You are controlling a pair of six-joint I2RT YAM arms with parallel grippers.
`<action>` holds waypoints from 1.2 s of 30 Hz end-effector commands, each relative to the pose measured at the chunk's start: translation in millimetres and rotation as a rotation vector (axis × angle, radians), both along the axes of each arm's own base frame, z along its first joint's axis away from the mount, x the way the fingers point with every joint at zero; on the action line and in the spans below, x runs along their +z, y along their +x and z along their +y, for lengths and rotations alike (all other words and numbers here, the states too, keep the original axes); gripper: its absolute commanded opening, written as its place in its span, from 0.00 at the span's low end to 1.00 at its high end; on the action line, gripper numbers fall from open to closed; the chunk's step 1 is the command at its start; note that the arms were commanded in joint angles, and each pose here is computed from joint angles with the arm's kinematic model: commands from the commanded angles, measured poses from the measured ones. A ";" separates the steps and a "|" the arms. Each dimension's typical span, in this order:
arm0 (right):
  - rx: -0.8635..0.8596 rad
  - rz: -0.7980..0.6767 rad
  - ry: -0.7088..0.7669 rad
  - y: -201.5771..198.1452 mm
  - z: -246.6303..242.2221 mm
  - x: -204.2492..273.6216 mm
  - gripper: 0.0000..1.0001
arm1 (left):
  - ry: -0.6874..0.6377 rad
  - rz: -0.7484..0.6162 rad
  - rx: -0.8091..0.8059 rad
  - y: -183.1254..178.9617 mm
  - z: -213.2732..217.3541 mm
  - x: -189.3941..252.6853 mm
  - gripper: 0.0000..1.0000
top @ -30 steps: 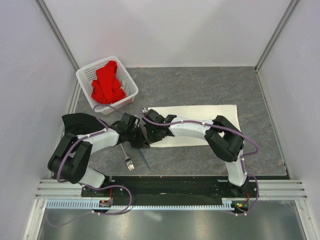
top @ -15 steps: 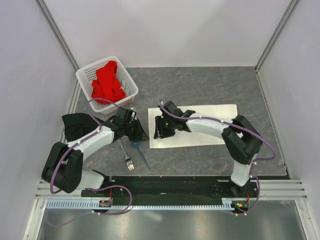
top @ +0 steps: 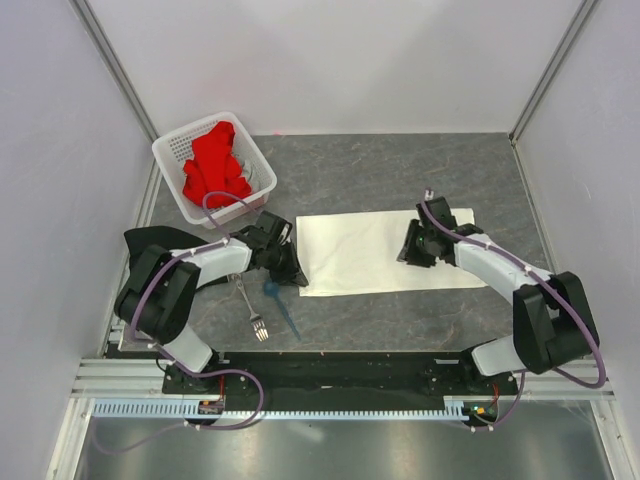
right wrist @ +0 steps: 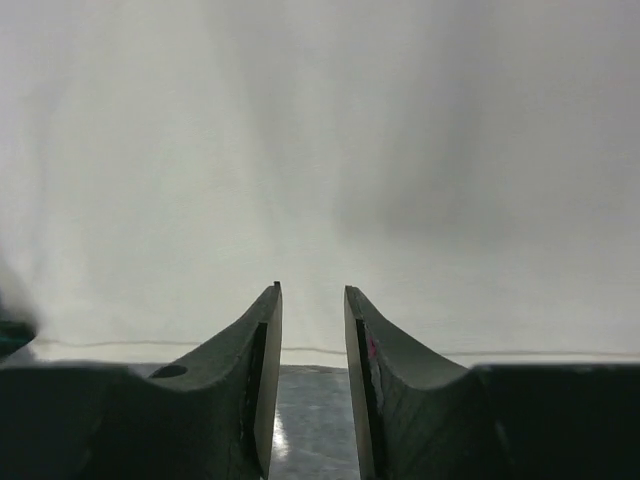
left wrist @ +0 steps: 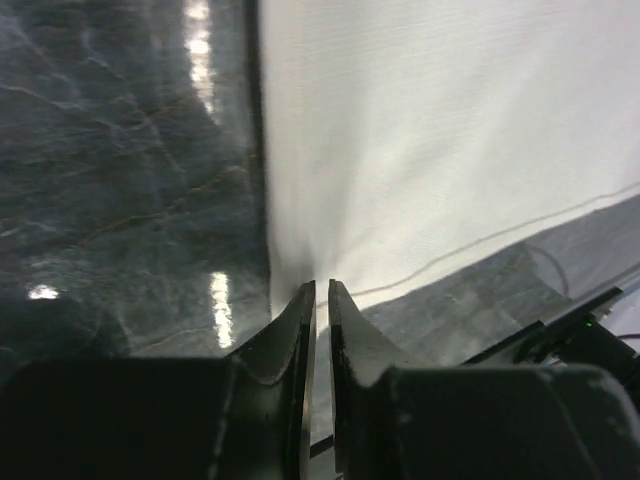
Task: Fold the napkin into a case and place the utensils inside
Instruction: Smooth out the rectangle-folded napkin at the center of the board.
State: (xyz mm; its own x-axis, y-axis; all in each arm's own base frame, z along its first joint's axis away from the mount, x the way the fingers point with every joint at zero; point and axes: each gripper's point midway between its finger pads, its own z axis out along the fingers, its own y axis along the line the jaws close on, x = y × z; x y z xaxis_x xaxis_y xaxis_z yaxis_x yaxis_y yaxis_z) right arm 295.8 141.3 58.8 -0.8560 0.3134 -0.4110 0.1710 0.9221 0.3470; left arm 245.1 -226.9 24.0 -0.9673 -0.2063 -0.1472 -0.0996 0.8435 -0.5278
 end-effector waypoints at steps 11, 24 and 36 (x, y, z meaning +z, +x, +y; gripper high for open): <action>-0.370 -0.111 -0.289 74.3 -155.8 42.9 0.58 | -0.029 -0.243 0.036 90.0 -2.4 74.7 0.23; -0.414 -0.085 -0.373 147.4 -203.1 25.7 0.35 | 0.037 -0.224 0.141 185.9 1.3 42.3 0.13; -0.404 -0.091 -0.375 167.0 -212.1 -6.4 0.34 | 0.118 -0.187 0.190 196.6 20.9 5.1 0.13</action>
State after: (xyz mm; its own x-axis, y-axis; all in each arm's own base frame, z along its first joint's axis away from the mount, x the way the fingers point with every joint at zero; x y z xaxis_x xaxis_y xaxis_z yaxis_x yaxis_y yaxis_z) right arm 437.9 -63.4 44.3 -0.6918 0.4505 -0.5643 0.5313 0.8468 0.0247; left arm 423.7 -216.1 39.1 -0.8804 -0.3557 -0.3137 -0.1738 0.8574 -0.4844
